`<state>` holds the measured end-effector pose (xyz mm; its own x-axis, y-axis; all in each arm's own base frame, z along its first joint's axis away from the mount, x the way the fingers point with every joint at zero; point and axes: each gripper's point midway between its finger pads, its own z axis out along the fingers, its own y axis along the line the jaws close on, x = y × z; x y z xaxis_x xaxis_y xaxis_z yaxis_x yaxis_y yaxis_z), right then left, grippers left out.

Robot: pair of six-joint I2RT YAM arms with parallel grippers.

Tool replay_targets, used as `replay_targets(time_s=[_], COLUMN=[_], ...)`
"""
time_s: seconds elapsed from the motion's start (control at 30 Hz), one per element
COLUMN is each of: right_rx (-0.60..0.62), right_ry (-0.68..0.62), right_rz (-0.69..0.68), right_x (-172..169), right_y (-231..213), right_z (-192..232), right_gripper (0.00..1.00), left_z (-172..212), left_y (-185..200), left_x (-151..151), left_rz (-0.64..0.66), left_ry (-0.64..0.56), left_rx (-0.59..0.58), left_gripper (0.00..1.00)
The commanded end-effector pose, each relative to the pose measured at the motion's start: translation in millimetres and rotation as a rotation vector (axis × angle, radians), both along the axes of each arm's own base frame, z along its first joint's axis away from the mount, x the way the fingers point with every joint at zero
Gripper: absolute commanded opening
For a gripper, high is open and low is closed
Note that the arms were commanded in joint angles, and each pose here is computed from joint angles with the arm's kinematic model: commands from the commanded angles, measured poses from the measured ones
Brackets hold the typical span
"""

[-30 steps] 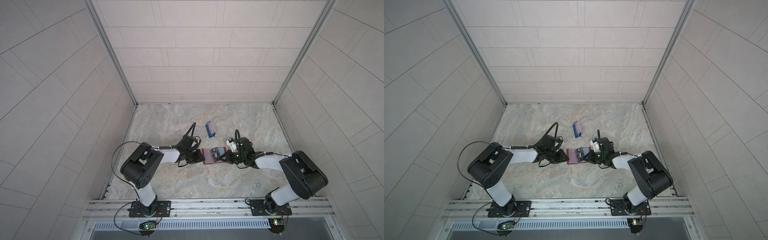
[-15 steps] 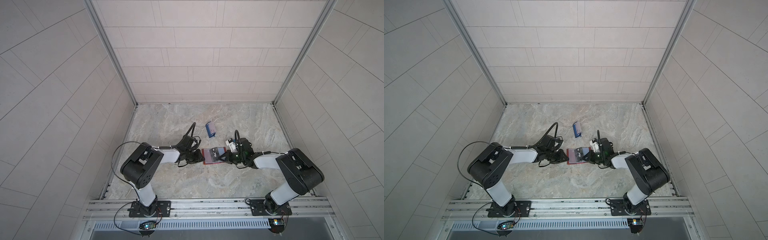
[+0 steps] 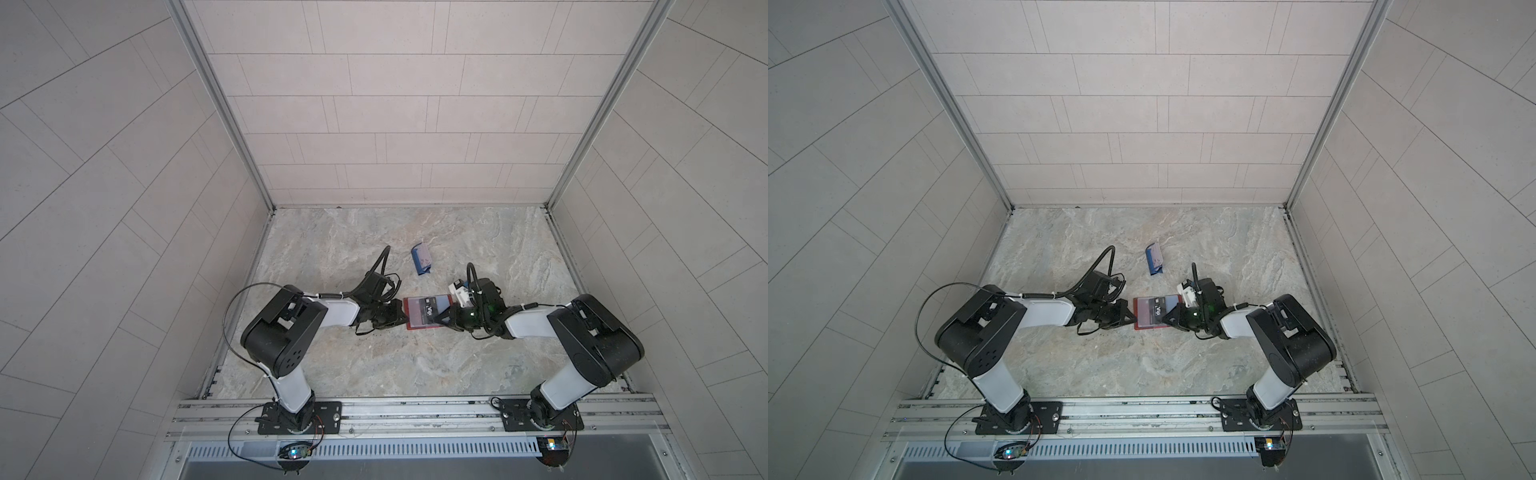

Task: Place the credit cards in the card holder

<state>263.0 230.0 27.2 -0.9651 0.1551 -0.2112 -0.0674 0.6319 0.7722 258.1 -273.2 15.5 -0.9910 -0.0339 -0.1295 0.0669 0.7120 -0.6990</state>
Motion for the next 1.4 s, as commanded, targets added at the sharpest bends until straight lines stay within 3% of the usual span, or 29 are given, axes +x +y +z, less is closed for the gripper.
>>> replay_targets(time_s=[0.0, 0.27, 0.53, 0.7, 0.97, 1.17, 1.37], right_rx=[-0.084, -0.240, -0.403, -0.457, -0.624, -0.715, -0.760], right_ry=[0.048, 0.011, -0.035, -0.065, -0.078, -0.067, -0.045], right_rz=[0.012, 0.056, 0.070, 0.085, 0.132, 0.170, 0.202], right_x=[-11.6, -11.2, -1.1, 11.2, 27.0, 30.0, 31.1], right_y=[-7.4, -17.9, -33.6, -34.9, -39.5, -37.9, -34.0], right_z=[-12.1, -6.3, -1.0, 9.5, 17.0, 11.8, 1.1], right_gripper=[0.29, 0.51, 0.58, 0.50, 0.16, 0.06, 0.04], left_z=[-13.8, -15.0, -15.4, -13.6, -11.9, -9.8, -9.0], left_y=[7.8, 8.4, 8.3, 7.5, 6.9, 6.2, 6.0], left_x=[-11.5, -11.6, -11.8, -10.6, -9.6, -7.9, -8.1], left_rz=[-0.001, 0.001, 0.000, 0.000, 0.000, 0.002, 0.000], left_ry=[0.034, 0.033, 0.034, 0.032, 0.029, 0.025, 0.027], left_rx=[0.046, 0.050, 0.051, 0.047, 0.046, 0.044, 0.044], left_gripper=[0.00, 0.00, 0.00, 0.00, 0.00, 0.00, 0.00])
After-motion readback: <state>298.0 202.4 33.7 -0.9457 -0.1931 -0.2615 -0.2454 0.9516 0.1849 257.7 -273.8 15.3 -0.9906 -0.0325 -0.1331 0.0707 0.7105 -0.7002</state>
